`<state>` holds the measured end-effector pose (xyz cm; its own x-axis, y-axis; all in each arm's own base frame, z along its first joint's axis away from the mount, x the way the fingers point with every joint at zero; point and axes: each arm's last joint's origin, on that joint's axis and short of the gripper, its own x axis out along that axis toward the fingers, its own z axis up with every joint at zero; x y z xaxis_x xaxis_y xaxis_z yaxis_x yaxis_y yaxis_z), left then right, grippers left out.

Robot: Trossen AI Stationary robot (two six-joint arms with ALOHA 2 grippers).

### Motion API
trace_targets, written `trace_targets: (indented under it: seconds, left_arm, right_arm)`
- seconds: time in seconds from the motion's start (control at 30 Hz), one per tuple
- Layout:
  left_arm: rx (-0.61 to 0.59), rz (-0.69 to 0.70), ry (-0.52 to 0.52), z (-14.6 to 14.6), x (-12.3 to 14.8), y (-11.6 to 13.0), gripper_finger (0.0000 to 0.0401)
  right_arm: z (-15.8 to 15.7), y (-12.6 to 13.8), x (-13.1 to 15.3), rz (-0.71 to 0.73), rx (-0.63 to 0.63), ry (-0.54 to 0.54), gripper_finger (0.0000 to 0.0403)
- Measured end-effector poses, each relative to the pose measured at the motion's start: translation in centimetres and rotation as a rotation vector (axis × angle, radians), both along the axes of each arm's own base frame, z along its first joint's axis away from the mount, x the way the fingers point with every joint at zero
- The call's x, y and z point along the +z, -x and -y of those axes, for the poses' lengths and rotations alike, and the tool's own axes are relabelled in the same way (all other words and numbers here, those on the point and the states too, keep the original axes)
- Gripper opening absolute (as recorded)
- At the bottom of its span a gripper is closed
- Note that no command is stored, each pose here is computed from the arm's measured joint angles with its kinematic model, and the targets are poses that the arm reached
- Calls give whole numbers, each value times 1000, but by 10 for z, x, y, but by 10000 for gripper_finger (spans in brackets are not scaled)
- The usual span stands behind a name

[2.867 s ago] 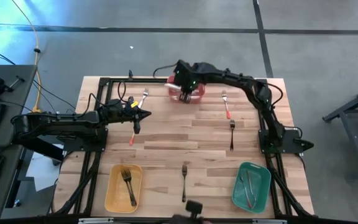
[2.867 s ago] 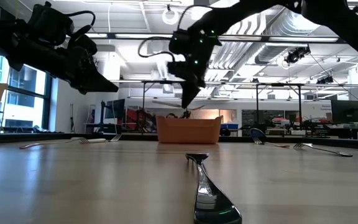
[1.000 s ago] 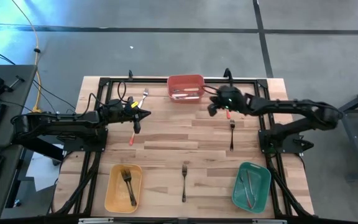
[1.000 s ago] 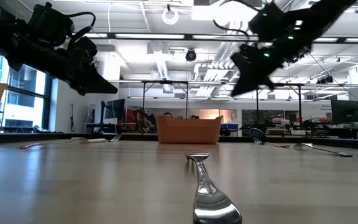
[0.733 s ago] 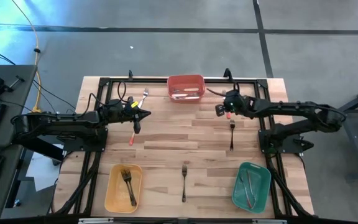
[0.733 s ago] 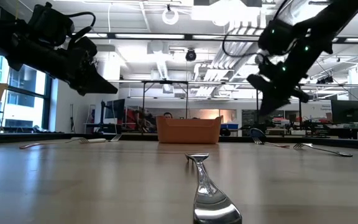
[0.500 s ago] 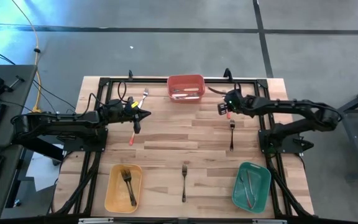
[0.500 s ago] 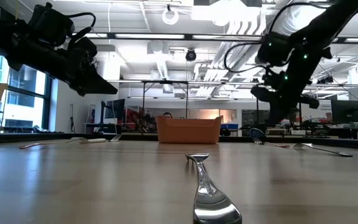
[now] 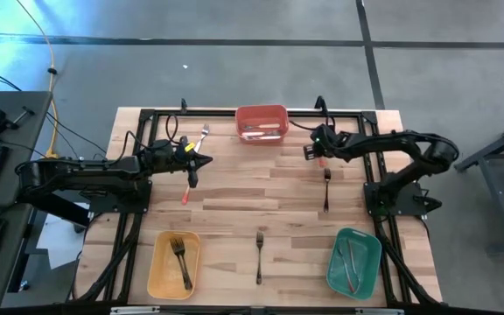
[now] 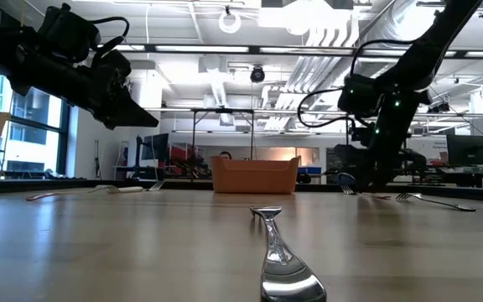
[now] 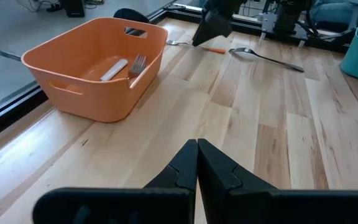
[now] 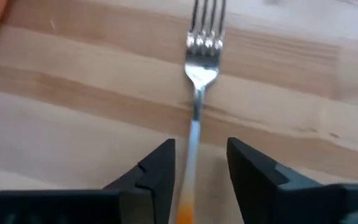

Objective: Sort silverware by color (type)
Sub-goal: Put the top orange fork into the green bin

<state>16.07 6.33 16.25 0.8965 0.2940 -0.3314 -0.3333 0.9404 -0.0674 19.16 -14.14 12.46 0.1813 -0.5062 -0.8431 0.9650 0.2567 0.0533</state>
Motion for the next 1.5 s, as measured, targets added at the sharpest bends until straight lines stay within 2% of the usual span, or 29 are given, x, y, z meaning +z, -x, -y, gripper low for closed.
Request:
trace_targets:
  seconds: [0.23, 0.33, 0.53, 0.63, 0.8, 0.87, 0.97, 1.1, 1.33, 1.5]
  left_arm:
    - [0, 0, 0, 0, 0, 0, 0]
    - [0, 0, 0, 0, 0, 0, 0]
    - [-2, -3, -5, 0, 0, 0, 0]
    - [-2, -4, -8, 0, 0, 0, 0]
    - [0, -5, -9, 0, 0, 0, 0]
    - [-1, -4, -9, 0, 0, 0, 0]
    - [0, -5, -8, 0, 0, 0, 0]
    - [-1, -5, -8, 0, 0, 0, 0]
    - [-5, -4, -6, 0, 0, 0, 0]
    - [-4, -4, -5, 0, 0, 0, 0]
  right_arm:
    - [11, -3, -11, 10, -32, 20, 122]
    - [14, -3, -17, -14, -30, 17, 94]
    - [14, -6, -17, -21, 11, 40, 11]
    - [9, -5, -6, -11, 44, 24, 9]
    - [-6, -6, 33, 44, 64, 18, 2]
    - [-17, -3, 48, 41, 51, -7, 1]
    - [-38, -2, 81, 111, 38, -23, 1]
    - [-74, 7, 117, 124, 27, -96, 0]
    - [-138, 19, 184, 188, 111, -256, 0]
    - [-172, 34, 219, 211, 156, -377, 0]
